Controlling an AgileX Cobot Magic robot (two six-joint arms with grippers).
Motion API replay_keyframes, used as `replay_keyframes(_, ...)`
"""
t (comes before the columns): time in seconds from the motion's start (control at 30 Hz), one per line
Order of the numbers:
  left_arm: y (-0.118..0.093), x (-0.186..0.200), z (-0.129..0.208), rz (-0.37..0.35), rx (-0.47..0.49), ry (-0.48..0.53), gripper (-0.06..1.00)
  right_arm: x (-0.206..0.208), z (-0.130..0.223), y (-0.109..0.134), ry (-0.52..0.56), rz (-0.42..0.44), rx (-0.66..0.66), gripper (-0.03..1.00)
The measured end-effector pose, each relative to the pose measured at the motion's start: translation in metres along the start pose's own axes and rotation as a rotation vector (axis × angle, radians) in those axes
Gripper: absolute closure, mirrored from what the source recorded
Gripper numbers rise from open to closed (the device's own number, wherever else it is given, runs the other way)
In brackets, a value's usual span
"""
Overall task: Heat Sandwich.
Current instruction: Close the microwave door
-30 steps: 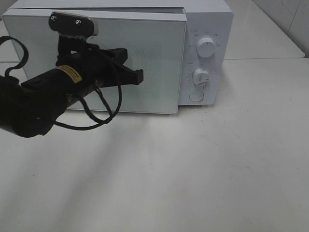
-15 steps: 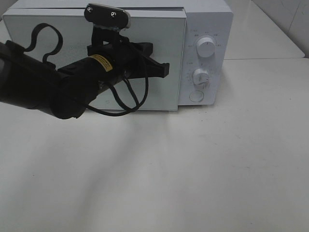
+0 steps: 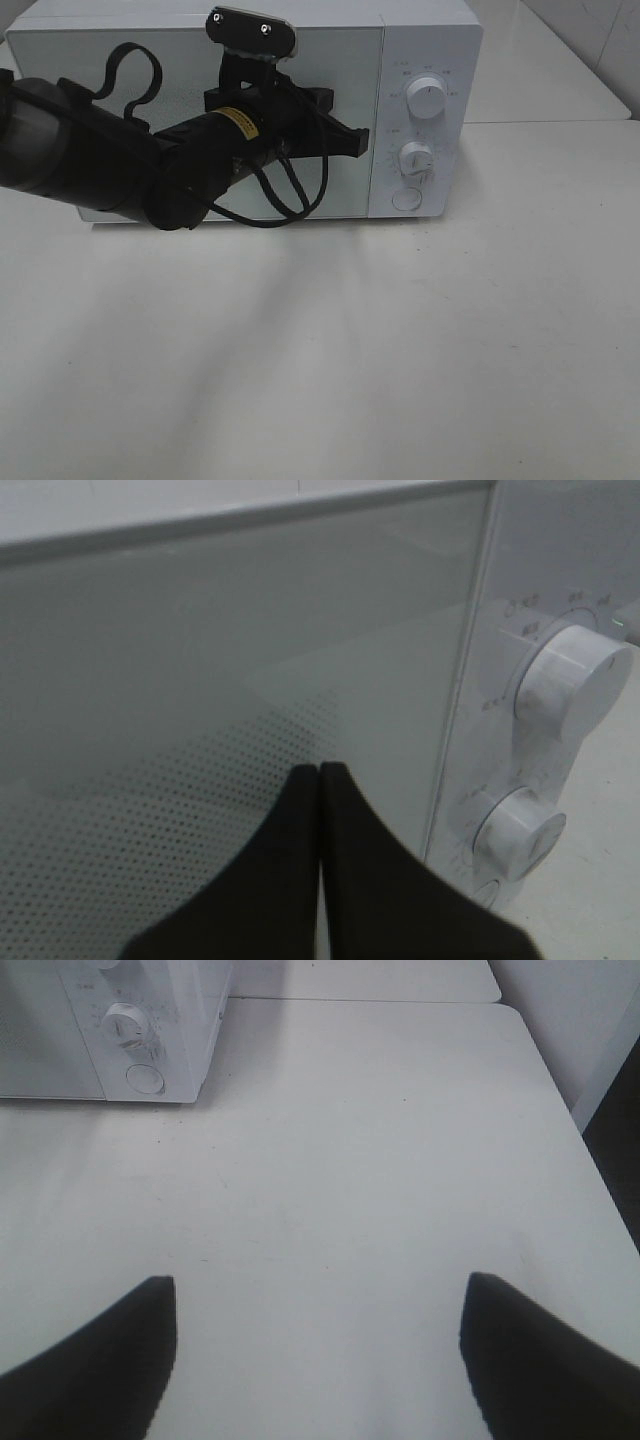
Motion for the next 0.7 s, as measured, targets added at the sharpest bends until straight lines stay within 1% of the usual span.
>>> replay_keyframes(0.63,-0.0020,0.0007,-0.0009,0.000,0.006,0.004,0.94,0.0000,0.0000,-0.0001,0.000,0.001,0.000,0.21)
replay_keyframes(0.7,-0.0029,0.0049,-0.0036,-0.008,0.012,0.000,0.94,0.0000,0.0000,-0.0001,0.000,0.001,0.000,0.21)
Point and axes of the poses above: a point on each arm's last joint axis where the gripper is mounted, x pointing back along that axis away from the gripper, y along the wrist's bending axis when the last joint is at zero, z = x × y, the point moved 6 cm from there along -x, pointing out along that axis toward the gripper, and after that the axes turned 9 degrees about x, right-handed, at the moved point
